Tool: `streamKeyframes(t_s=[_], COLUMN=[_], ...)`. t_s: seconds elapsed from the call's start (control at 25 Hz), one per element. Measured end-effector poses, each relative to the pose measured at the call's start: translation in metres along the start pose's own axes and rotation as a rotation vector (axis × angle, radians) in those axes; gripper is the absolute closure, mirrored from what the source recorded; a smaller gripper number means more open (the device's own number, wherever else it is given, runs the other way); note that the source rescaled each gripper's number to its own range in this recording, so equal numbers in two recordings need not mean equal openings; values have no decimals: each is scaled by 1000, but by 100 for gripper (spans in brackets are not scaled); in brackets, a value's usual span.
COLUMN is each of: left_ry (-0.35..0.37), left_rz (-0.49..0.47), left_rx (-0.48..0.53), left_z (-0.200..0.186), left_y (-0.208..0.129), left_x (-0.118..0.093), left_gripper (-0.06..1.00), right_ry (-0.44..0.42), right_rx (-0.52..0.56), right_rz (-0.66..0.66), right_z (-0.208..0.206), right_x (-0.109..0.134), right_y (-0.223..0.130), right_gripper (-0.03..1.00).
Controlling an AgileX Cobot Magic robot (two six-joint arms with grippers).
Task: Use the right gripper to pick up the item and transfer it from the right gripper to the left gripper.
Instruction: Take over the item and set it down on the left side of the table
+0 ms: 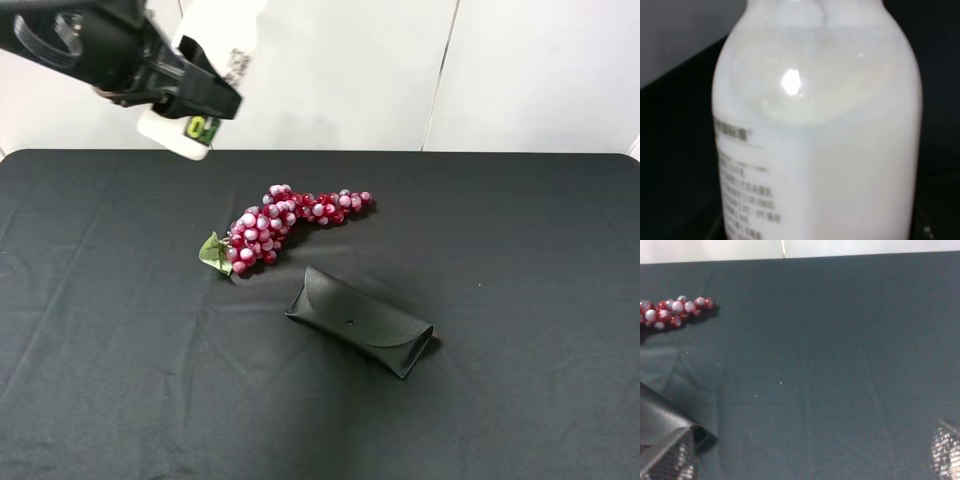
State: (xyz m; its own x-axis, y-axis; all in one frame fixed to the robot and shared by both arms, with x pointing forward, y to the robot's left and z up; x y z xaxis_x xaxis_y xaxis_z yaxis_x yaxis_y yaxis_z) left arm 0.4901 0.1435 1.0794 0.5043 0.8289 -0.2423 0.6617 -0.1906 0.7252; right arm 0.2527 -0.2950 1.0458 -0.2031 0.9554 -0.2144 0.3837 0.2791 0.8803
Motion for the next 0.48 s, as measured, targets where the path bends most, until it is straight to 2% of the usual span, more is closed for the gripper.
streamKeyframes(t_s=[0.2,0.48], left_ry=[80,258], left_rz=[-112,-202], left_rx=[40,132], left_z=[-6,-19], left_y=[-3,-14], left_x=[31,73], left_gripper=[92,92], right_ry=[0,0], right_rx=[0,0], right_rz=[0,0], right_z=[0,0], right_x=[0,0], right_y=[0,0], right_gripper=[-3,-3])
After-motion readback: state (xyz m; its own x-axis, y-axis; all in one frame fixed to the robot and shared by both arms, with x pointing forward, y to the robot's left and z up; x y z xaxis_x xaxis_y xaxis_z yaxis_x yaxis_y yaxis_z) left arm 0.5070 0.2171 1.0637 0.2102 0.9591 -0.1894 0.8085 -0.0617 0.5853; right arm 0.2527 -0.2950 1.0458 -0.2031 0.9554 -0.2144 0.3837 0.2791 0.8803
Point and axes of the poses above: a point on each arm's last joint axis where the gripper is mounted, z pointing out along that axis toward the gripper, x along the wrist's bending axis when the last joint is at zero, y = z × x, the point moved 2 cm from there along z, pointing out along that axis toward the gripper, and after that the axes turned 15 degrees about -z, right-handed, at the moved point
